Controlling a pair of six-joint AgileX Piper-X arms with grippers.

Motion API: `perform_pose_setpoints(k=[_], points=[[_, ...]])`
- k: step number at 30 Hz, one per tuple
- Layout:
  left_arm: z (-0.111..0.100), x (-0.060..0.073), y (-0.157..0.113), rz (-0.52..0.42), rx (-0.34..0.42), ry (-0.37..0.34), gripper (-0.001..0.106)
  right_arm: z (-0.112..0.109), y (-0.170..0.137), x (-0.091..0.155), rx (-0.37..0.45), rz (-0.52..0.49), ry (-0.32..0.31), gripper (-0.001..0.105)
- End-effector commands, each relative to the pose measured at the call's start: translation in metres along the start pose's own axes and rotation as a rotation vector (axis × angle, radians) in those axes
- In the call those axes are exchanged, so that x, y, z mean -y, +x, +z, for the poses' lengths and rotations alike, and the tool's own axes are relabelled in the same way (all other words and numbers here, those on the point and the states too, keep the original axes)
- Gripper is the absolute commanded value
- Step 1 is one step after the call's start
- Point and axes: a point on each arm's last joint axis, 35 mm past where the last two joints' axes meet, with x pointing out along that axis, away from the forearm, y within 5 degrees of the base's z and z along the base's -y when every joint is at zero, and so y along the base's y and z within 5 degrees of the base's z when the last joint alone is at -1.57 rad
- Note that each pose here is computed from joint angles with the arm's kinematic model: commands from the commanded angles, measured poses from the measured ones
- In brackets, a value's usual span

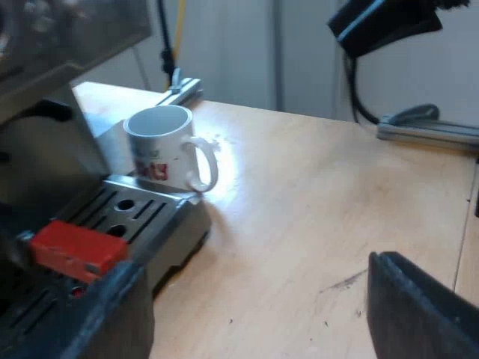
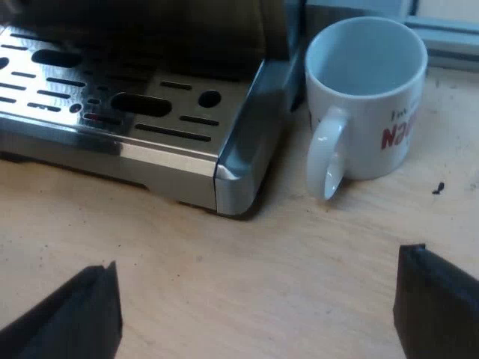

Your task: Place mug into machine

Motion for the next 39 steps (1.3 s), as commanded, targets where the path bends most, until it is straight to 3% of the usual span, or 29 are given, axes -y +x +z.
perform_pose_setpoints(k=[1, 11, 25, 39], points=[[-0.011, -0.007, 0.016, -0.039, 0.01, 0.019, 0.069, 0.004, -0.001, 0.0, 0.026, 0.013, -0.05, 0.075], [-0.049, -0.025, 0.044, -0.041, -0.059, -0.026, 0.069, 0.0, 0.007, 0.002, 0.058, 0.001, -0.092, 0.075], [-0.061, -0.042, 0.068, 0.016, -0.151, -0.086, 0.069, -0.021, 0.03, 0.001, 0.06, 0.0, -0.093, 0.075], [-0.061, -0.043, 0.071, 0.016, -0.157, -0.09, 0.069, -0.039, 0.049, 0.0, 0.094, -0.003, -0.104, 0.075]])
